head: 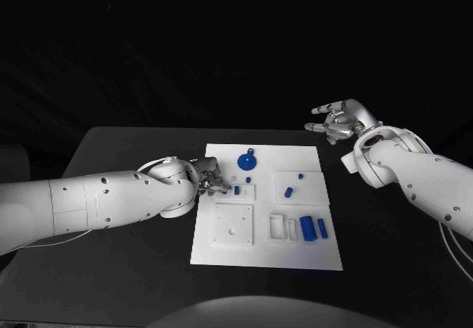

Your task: Assemble the parts on the task board

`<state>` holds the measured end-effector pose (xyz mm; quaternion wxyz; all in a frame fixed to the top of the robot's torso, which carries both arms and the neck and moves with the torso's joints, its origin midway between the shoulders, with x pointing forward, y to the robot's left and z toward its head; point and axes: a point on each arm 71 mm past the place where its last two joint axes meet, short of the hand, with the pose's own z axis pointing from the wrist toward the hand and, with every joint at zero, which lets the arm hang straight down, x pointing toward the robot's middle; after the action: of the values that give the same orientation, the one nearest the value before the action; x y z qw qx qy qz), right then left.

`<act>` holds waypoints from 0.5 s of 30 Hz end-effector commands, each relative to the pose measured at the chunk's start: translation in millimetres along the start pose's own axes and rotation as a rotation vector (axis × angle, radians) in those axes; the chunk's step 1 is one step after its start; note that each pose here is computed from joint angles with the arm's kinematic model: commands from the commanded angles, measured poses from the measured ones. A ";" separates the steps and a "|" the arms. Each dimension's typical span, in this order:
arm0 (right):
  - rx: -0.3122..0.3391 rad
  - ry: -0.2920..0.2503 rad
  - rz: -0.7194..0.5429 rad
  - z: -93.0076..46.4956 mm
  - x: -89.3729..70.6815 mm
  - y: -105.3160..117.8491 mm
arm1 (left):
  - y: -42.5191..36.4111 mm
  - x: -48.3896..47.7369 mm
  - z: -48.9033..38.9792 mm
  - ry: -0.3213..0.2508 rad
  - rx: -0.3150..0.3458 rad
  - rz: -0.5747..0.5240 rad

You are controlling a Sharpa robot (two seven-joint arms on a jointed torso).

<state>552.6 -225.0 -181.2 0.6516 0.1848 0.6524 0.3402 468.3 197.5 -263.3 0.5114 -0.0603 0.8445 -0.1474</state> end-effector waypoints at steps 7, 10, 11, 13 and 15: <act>-0.010 0.011 -0.005 -0.3 1.4 0.5 | 1.1 6.2 -1.6 0.017 -0.014 0.031; -0.010 0.011 -0.005 -0.4 1.4 0.3 | 1.4 5.9 -2.1 0.011 -0.016 0.032; -0.010 0.011 -0.005 -0.5 1.4 0.3 | 1.4 5.9 -2.2 0.010 -0.017 0.032; -0.010 0.011 -0.005 -0.5 1.5 0.2 | 1.5 5.8 -2.5 0.007 -0.018 0.033; -0.009 0.012 -0.005 -0.5 1.5 0.1 | 1.5 5.9 -2.8 0.005 -0.020 0.033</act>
<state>552.3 -225.2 -182.0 0.6511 0.1850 0.6528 0.3401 466.2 198.5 -263.6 0.5161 -0.0563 0.8434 -0.1386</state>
